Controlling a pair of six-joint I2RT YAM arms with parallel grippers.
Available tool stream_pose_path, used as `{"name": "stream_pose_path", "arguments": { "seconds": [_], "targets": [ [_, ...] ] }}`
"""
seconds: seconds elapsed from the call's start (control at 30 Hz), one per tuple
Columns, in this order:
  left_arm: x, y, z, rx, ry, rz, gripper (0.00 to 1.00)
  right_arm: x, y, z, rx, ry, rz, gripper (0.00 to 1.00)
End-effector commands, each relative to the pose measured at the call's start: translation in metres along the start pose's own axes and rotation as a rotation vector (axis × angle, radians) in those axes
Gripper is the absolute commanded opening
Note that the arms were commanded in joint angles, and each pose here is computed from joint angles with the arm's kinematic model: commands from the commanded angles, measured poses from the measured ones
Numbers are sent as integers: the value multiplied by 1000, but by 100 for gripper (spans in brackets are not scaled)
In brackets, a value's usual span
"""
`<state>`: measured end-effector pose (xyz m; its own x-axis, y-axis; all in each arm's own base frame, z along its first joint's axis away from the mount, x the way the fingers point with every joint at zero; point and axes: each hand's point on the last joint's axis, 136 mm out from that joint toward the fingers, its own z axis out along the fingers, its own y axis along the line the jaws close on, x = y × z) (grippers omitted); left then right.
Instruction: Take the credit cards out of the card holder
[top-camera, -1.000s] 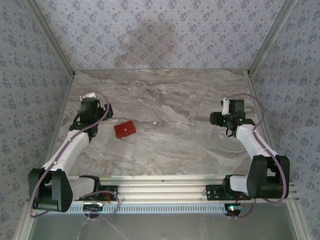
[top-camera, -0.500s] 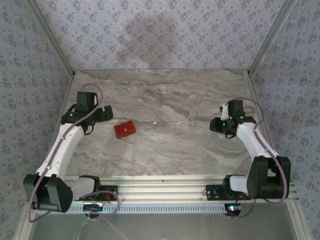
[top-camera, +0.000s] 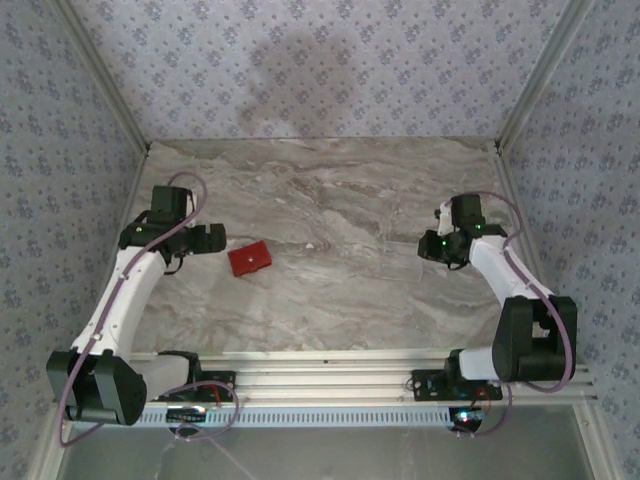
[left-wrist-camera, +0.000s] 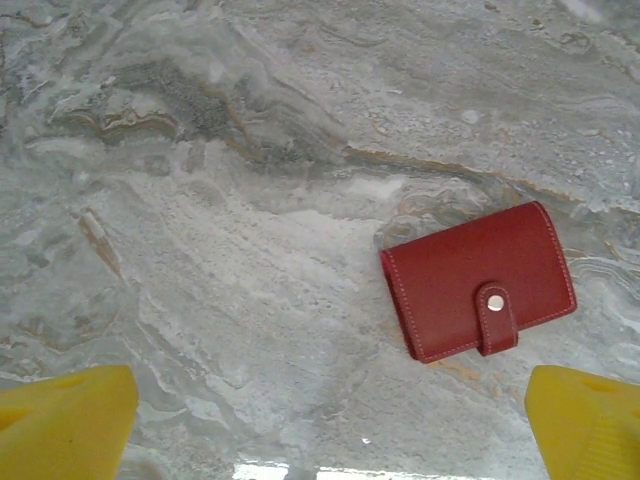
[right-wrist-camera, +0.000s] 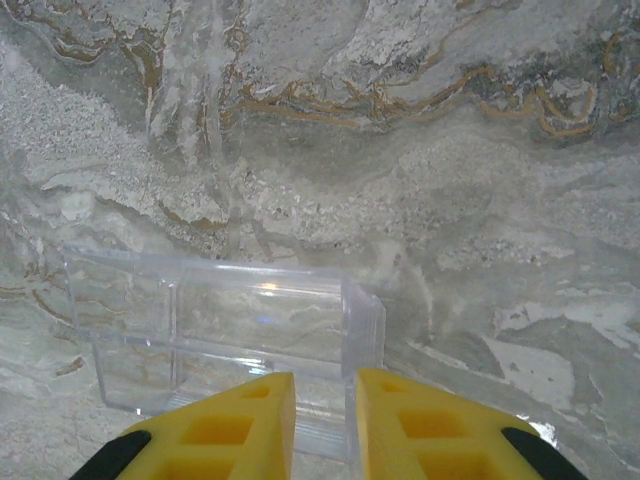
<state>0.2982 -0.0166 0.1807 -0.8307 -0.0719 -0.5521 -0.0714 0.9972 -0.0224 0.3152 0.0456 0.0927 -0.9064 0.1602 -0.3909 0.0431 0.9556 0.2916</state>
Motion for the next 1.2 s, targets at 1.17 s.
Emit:
{"name": "stream_pose_path", "arguments": {
  "seconds": [1.17],
  "targets": [
    [20, 2, 4, 4, 75, -69, 99, 2, -7, 31, 39, 41, -33, 17]
  ]
}}
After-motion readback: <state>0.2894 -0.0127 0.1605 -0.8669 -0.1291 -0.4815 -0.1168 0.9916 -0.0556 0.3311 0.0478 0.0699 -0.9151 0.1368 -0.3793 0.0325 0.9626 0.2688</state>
